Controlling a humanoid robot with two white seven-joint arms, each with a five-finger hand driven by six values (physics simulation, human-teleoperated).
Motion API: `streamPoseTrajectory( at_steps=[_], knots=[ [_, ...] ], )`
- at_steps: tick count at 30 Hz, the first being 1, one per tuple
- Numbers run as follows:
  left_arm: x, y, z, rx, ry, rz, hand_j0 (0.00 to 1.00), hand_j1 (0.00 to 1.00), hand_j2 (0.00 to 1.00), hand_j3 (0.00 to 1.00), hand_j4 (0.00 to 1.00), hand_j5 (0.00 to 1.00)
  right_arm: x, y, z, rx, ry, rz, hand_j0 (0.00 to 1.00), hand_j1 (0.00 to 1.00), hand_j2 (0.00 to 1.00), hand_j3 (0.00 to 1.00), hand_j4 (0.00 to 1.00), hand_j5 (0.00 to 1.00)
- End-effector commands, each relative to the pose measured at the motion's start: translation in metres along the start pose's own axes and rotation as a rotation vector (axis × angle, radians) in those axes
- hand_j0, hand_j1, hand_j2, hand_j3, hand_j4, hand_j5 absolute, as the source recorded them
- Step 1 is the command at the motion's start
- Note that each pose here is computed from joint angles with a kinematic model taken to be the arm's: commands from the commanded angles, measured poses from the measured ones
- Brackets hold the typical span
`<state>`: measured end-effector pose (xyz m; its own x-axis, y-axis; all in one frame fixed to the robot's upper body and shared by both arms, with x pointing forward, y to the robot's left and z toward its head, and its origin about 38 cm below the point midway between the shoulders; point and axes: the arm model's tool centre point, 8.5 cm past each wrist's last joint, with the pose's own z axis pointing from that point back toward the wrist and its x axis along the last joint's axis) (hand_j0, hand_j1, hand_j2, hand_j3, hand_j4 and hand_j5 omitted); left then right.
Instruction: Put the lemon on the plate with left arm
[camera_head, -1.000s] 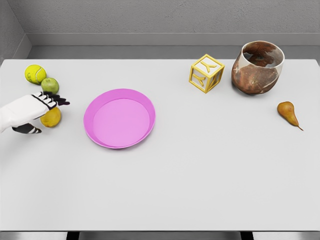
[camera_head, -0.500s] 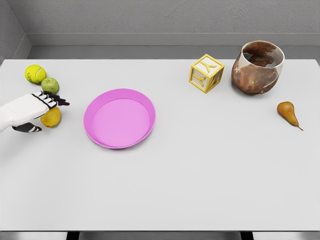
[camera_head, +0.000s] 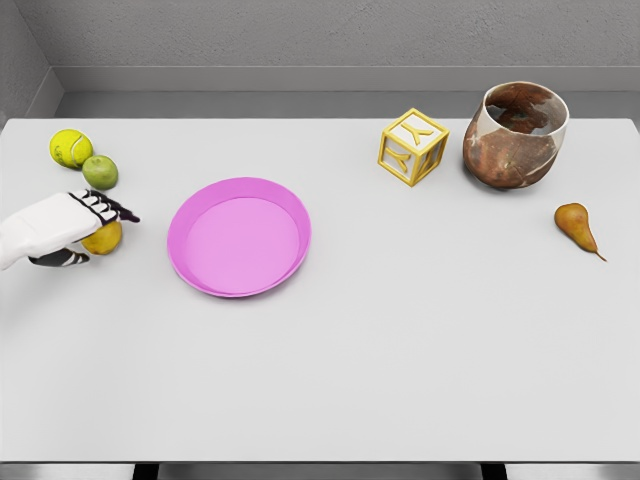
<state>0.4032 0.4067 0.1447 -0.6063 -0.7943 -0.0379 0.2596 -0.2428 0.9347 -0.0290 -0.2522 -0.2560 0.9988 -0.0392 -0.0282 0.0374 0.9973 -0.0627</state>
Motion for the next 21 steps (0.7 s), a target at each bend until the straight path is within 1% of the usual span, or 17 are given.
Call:
streamPoseTrajectory(
  at_steps=[1,9,15,18,21],
  knots=[
    [-0.0009,0.0007,0.0010,0.001,0.002,0.001,0.80,0.80,0.80,0.80,0.80,0.80,0.0000,0.0001,0.0000,0.001,0.000,0.000,1.00,1.00,1.00,1.00,1.00,1.00],
    [0.0002,-0.0018,0.0003,-0.005,0.000,0.001,0.78,0.78,0.78,0.78,0.78,0.78,0.0000,0.0000,0.0000,-0.001,0.000,0.000,1.00,1.00,1.00,1.00,1.00,1.00],
    [-0.0002,-0.0021,0.0007,-0.009,0.001,-0.004,0.73,0.73,0.73,0.73,0.73,0.73,0.0000,0.0001,0.0000,0.001,0.000,0.000,1.00,1.00,1.00,1.00,1.00,1.00],
    [0.0001,-0.0018,0.0006,-0.010,0.000,-0.005,0.68,0.68,0.68,0.68,0.68,0.68,0.0000,0.0001,0.0000,0.001,0.000,0.000,1.00,1.00,1.00,1.00,1.00,1.00],
    [0.0004,-0.0015,0.0004,-0.009,-0.001,-0.006,0.66,0.66,0.66,0.66,0.66,0.66,0.0000,0.0001,0.0000,0.001,0.000,0.000,1.00,1.00,1.00,1.00,1.00,1.00]
  ],
)
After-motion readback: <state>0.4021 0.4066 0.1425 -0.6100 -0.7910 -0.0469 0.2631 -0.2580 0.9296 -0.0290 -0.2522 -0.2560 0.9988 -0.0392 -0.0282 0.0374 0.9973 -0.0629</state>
